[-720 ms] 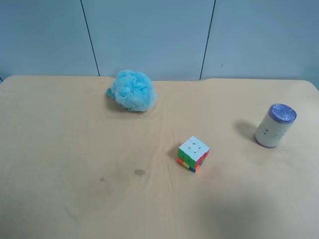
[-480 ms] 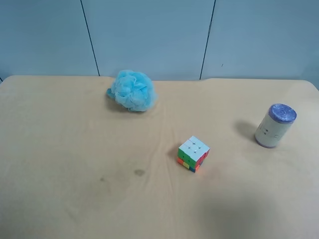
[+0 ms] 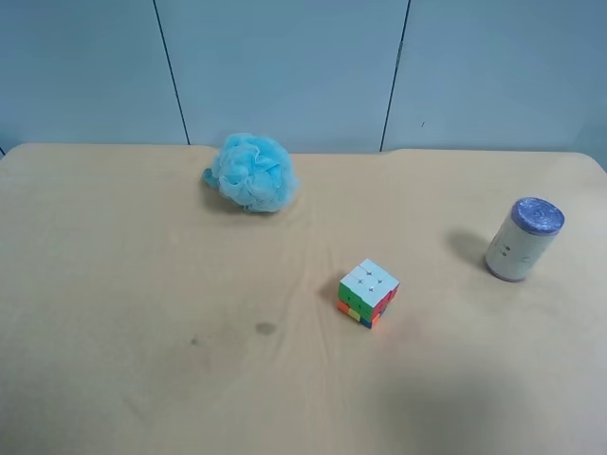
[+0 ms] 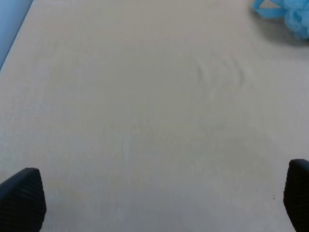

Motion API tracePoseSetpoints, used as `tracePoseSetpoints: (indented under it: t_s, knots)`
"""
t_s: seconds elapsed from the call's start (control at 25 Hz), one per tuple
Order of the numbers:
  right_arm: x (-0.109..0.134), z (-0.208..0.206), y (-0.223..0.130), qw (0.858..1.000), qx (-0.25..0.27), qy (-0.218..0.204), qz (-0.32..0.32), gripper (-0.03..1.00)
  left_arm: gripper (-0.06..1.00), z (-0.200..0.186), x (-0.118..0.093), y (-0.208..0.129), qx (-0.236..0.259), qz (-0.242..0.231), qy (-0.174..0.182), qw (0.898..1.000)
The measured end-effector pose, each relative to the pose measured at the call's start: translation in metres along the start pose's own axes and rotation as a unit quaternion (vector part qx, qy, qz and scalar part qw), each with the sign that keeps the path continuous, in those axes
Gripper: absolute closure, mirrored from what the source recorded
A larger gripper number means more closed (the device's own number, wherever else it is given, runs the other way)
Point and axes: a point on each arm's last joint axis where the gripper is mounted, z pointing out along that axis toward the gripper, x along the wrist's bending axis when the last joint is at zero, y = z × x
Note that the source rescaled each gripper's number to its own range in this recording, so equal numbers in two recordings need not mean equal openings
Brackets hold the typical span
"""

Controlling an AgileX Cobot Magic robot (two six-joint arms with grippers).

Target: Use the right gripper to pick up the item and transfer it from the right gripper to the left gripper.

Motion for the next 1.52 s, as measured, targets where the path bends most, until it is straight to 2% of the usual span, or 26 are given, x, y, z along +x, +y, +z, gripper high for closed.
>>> tracePoseSetpoints:
  t_s: [1.52]
  knots:
    - [0.0029,-0.0001,0.0003,1.000,-0.001,0.016,0.020,0.02,-0.05,0.0000,0.0000,0.0000,0.000,0.000,0.000,1.000]
